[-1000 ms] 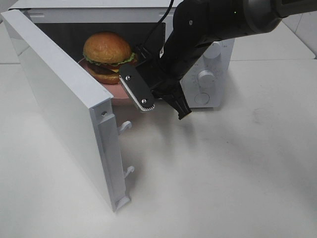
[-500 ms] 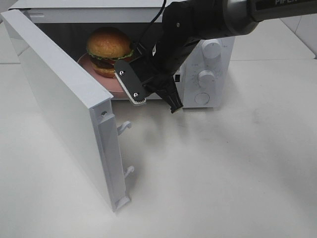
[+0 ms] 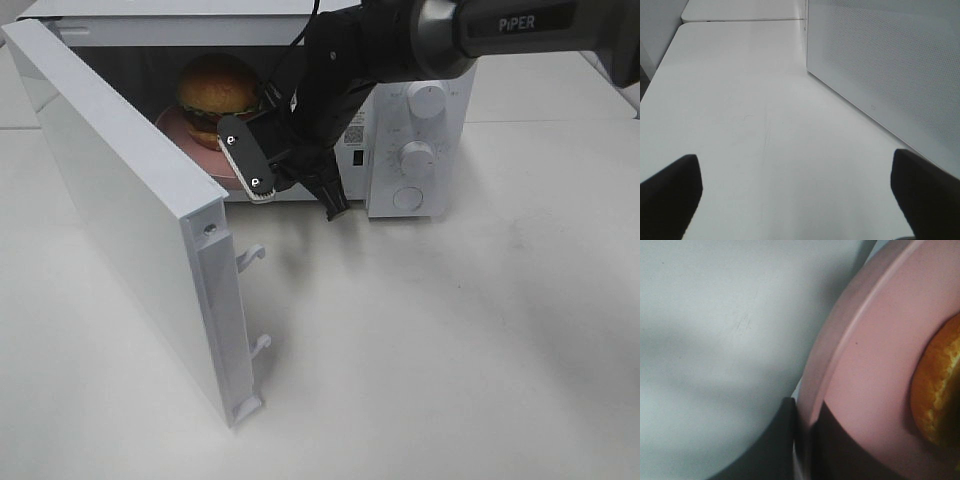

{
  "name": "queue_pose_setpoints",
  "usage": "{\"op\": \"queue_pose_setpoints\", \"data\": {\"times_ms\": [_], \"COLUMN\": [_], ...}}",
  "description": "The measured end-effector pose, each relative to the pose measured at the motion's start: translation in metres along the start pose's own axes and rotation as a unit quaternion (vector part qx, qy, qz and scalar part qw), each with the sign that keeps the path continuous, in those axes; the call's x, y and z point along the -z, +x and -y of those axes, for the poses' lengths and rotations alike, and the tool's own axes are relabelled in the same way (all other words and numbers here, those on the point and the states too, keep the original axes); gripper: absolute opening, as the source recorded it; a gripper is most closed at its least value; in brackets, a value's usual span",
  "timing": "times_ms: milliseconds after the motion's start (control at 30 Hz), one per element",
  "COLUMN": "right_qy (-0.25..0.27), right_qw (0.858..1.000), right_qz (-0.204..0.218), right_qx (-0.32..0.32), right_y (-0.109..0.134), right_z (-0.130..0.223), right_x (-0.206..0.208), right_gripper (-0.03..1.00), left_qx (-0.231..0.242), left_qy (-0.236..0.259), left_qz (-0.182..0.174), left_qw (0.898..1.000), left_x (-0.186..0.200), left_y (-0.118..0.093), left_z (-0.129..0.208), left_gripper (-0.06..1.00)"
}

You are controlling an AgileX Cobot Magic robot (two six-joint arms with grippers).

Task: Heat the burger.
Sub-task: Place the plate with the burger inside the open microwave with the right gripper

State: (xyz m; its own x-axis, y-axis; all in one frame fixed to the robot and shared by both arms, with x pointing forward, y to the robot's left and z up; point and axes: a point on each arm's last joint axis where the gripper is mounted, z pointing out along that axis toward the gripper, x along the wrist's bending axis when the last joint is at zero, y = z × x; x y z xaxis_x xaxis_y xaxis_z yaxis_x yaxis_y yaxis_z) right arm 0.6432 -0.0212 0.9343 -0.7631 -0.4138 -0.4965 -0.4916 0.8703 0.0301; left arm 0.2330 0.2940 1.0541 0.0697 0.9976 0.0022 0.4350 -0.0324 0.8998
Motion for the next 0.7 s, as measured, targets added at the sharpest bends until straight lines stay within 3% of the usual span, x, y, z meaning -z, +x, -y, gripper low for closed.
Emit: {"op": "queue_pose_setpoints", "data": {"times_ms": [433,700], "right_qy": [0.003,0.005], "right_qw": [1.0,0.998], "right_qz": [0.021,0.048], "right_qx": [-0.021,-0.033], "right_y": [-0.014,-0.019], "right_z": [-0.001,0.0], "right_x": [-0.018,-0.019], "right_gripper": [0.06,0.16], "left_qx": [0.0,0.0], "left_qy": [0.0,0.0], "left_qz": [0.0,0.0], "left_qw": [1.0,1.0], "left_x": [0.0,0.0], "left_y": [0.0,0.0], "left_z": [0.0,0.0], "left_gripper": [0.94,0.94]}}
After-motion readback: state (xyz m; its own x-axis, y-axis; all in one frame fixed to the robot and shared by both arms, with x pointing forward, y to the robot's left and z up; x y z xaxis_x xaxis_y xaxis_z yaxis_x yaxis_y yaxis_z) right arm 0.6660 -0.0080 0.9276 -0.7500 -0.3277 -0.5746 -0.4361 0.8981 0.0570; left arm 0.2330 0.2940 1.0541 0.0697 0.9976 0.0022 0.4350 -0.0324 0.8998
